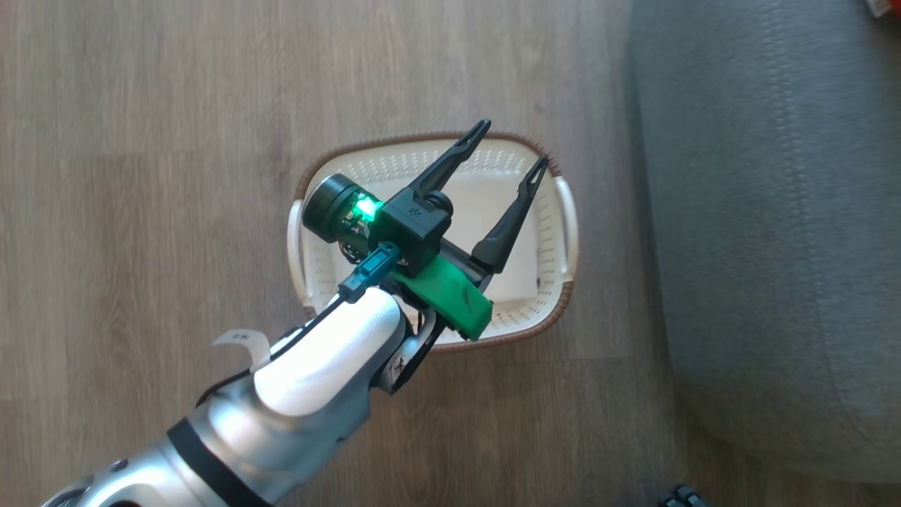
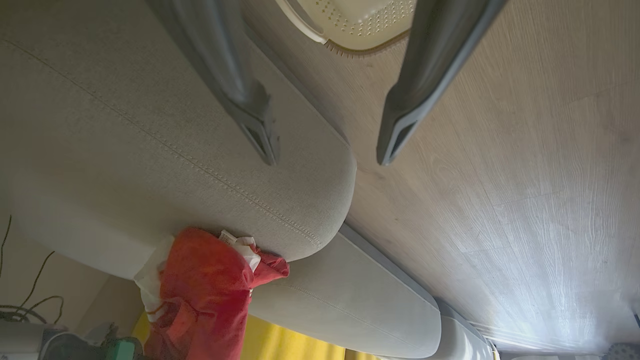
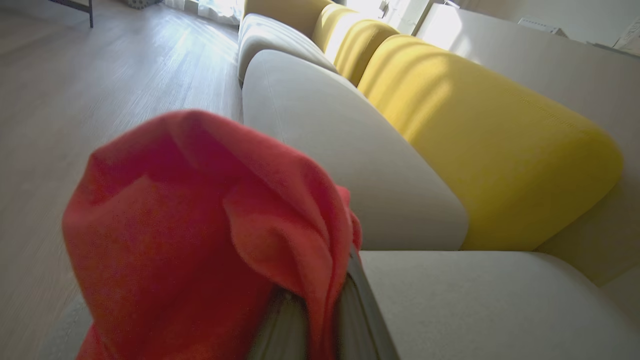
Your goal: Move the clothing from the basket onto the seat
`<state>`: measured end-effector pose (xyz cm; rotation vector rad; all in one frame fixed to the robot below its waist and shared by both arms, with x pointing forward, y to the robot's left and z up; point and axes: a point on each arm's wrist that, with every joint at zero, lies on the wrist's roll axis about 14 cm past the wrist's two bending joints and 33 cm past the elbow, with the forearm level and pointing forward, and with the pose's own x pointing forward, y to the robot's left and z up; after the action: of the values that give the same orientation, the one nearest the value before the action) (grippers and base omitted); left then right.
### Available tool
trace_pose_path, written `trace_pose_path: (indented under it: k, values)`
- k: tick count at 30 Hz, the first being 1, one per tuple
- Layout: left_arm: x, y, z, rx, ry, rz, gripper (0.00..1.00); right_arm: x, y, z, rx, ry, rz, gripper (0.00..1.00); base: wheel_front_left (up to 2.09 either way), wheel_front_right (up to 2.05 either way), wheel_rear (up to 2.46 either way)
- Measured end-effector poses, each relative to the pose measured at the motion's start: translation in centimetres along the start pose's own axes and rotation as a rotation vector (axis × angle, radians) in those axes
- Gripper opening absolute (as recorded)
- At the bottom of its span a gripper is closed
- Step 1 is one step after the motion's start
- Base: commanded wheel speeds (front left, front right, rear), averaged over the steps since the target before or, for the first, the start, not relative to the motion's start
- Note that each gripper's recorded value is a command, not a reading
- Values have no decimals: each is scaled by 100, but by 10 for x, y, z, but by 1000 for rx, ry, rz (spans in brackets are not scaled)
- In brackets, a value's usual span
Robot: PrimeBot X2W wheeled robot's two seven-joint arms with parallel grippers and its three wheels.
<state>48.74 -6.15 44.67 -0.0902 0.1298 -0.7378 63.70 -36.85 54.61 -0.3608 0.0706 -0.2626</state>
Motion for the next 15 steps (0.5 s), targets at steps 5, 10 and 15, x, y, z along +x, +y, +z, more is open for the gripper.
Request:
trace_pose_path:
  k: [5, 10, 15]
  values:
    - [-4, 13, -18, -4, 37, 23, 100, -20, 51, -90, 7, 201, 82, 0, 0, 0, 0]
    - [-3, 14, -18, 4, 38, 24, 100, -30, 48, -102, 0, 225, 69, 0, 0, 0, 0]
    - [0, 8, -15, 9, 33, 4, 100, -37, 45, -100, -2, 219, 66, 82, 0, 0, 0]
